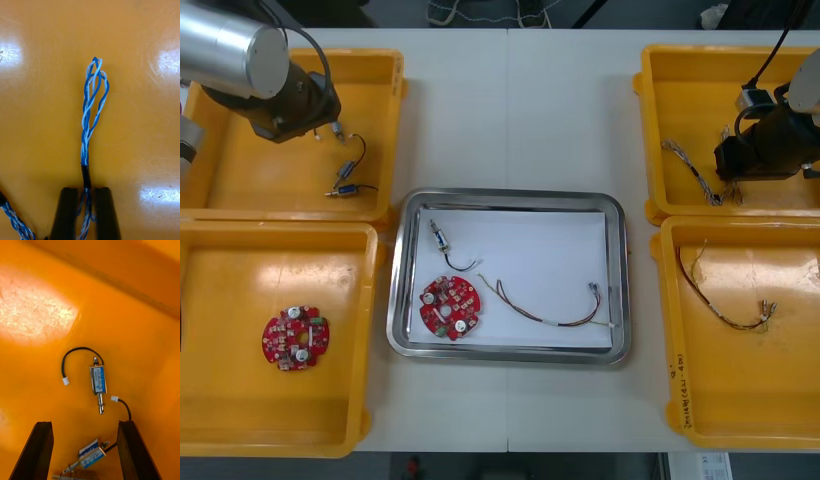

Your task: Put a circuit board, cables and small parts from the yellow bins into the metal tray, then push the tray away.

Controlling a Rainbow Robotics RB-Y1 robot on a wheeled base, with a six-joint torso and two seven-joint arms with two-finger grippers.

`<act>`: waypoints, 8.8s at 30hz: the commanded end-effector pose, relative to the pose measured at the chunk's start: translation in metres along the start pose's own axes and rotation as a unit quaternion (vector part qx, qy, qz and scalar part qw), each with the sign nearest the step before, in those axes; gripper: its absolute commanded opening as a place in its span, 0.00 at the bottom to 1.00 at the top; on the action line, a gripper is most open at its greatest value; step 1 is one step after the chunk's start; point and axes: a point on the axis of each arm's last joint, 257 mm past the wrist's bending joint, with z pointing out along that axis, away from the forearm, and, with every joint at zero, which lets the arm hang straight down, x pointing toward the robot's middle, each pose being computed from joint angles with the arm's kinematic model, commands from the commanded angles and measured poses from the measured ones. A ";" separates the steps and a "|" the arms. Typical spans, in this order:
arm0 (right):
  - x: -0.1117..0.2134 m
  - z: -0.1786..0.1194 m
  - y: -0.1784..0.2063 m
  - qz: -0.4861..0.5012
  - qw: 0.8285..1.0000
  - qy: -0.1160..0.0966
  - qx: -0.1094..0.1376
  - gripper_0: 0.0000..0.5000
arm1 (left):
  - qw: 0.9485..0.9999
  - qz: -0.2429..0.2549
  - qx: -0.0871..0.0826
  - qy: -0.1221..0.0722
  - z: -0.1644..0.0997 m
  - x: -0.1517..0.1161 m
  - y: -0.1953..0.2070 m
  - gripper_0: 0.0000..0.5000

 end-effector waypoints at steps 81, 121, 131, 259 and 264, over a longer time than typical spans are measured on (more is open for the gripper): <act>0.052 -0.137 0.297 -0.576 0.810 -0.070 -0.085 0.00 | 0.999 0.042 -0.010 -0.021 0.021 -0.019 0.008 0.00; 0.110 -0.043 0.299 -0.725 0.687 -0.048 -0.011 0.00 | 0.983 0.160 0.013 0.087 -0.118 0.070 -0.008 0.00; 0.116 -0.038 0.291 -0.720 0.693 -0.038 -0.012 1.00 | 0.982 0.163 0.011 0.091 -0.120 0.072 -0.007 0.00; 0.207 -0.169 -0.007 0.024 1.000 -0.013 0.009 1.00 | 0.964 0.213 0.086 0.135 -0.132 0.208 -0.156 1.00; 0.205 -0.171 -0.005 0.004 1.000 -0.010 0.014 1.00 | 0.964 0.209 0.100 0.133 -0.152 0.191 -0.143 1.00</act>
